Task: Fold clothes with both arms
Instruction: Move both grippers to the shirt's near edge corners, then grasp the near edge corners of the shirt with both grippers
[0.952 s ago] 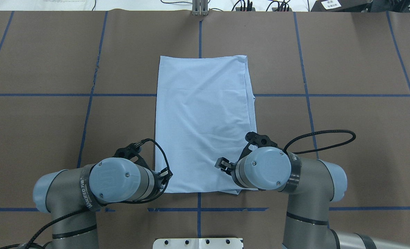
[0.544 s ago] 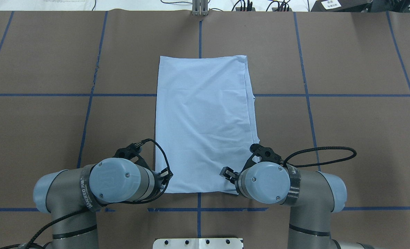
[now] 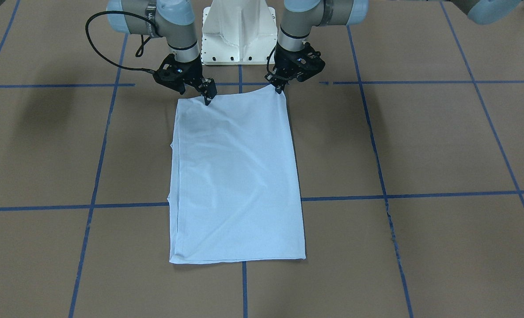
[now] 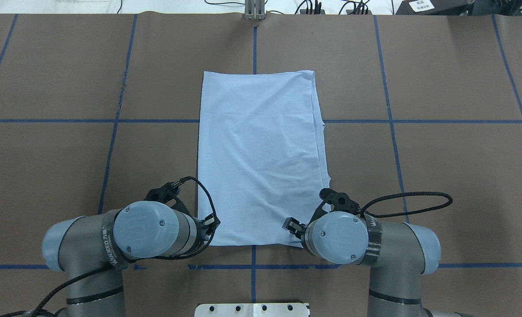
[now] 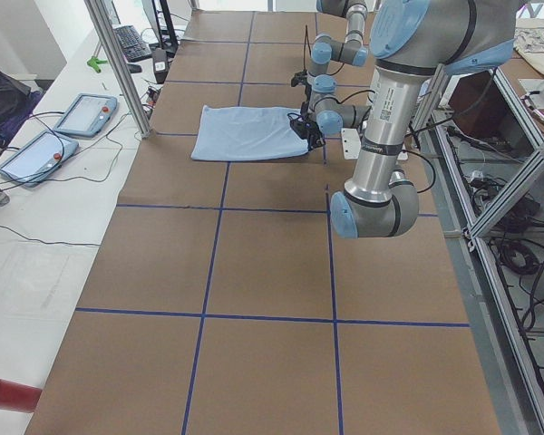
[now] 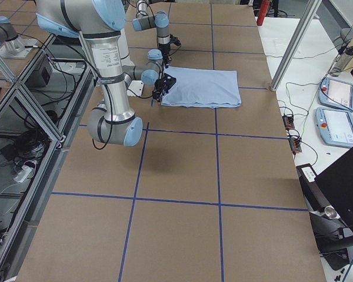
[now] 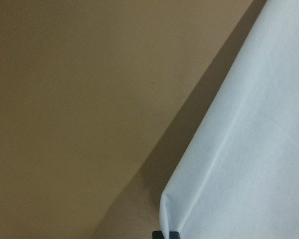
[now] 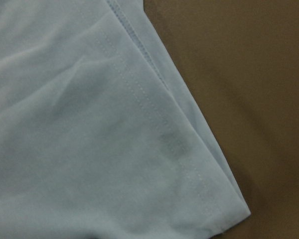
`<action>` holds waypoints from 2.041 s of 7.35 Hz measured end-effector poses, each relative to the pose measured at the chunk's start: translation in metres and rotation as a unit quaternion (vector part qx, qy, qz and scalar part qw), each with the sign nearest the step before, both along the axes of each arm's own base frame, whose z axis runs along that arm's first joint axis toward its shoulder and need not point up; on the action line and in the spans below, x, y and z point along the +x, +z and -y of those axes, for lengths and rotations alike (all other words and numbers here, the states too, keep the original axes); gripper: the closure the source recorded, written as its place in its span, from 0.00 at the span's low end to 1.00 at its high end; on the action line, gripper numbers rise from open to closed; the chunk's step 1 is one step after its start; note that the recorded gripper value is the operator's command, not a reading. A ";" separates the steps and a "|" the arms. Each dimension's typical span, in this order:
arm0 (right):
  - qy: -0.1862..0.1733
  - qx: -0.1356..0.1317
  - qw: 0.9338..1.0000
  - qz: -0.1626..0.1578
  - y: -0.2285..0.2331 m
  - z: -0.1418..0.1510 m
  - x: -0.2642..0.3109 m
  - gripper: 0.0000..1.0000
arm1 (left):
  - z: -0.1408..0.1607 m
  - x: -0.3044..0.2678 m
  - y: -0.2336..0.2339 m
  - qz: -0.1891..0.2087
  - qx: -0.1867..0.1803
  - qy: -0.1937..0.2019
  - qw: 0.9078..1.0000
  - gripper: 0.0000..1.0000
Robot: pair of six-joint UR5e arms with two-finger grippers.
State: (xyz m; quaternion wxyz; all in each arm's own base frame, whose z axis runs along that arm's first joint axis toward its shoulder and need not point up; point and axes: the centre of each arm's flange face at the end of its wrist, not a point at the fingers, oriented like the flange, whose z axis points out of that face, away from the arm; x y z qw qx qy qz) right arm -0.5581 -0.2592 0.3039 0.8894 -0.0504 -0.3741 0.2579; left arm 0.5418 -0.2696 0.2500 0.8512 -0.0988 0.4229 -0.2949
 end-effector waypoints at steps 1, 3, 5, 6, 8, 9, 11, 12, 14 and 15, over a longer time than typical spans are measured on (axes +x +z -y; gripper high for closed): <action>0.000 0.000 1.000 0.000 -0.001 0.000 -0.001 0.00 | 0.000 0.000 0.001 0.000 0.000 0.000 1.000 1.00; 0.000 0.002 1.000 0.001 -0.002 0.002 -0.001 0.00 | 0.000 -0.001 0.003 0.001 0.000 0.000 1.000 1.00; -0.001 0.005 1.000 0.000 -0.001 0.003 -0.002 0.00 | 0.000 -0.001 0.004 0.001 0.000 0.000 1.000 1.00; -0.001 0.006 1.000 0.000 -0.002 0.003 -0.002 0.00 | 0.000 -0.001 0.004 0.002 0.000 0.000 1.000 1.00; -0.002 0.008 1.000 0.004 -0.008 0.003 -0.005 0.00 | 0.000 -0.001 0.004 0.001 0.000 0.000 1.000 1.00; -0.002 0.008 1.000 0.005 -0.009 0.004 -0.006 0.00 | 0.000 -0.001 0.004 0.001 0.000 0.000 1.000 1.00; -0.002 0.007 1.000 0.003 -0.008 0.004 -0.009 0.00 | 0.000 -0.001 0.002 0.000 0.000 0.000 1.000 1.00; -0.002 0.006 1.000 0.001 -0.006 0.004 -0.010 0.00 | 0.000 0.000 0.001 -0.001 0.000 0.000 1.000 1.00; -0.002 0.006 1.000 -0.002 -0.004 0.005 -0.011 0.01 | 0.000 0.000 -0.001 -0.002 0.001 0.000 1.000 1.00; -0.002 0.006 1.000 -0.002 -0.004 0.005 -0.011 0.23 | 0.000 0.000 -0.001 -0.003 0.001 0.000 1.000 1.00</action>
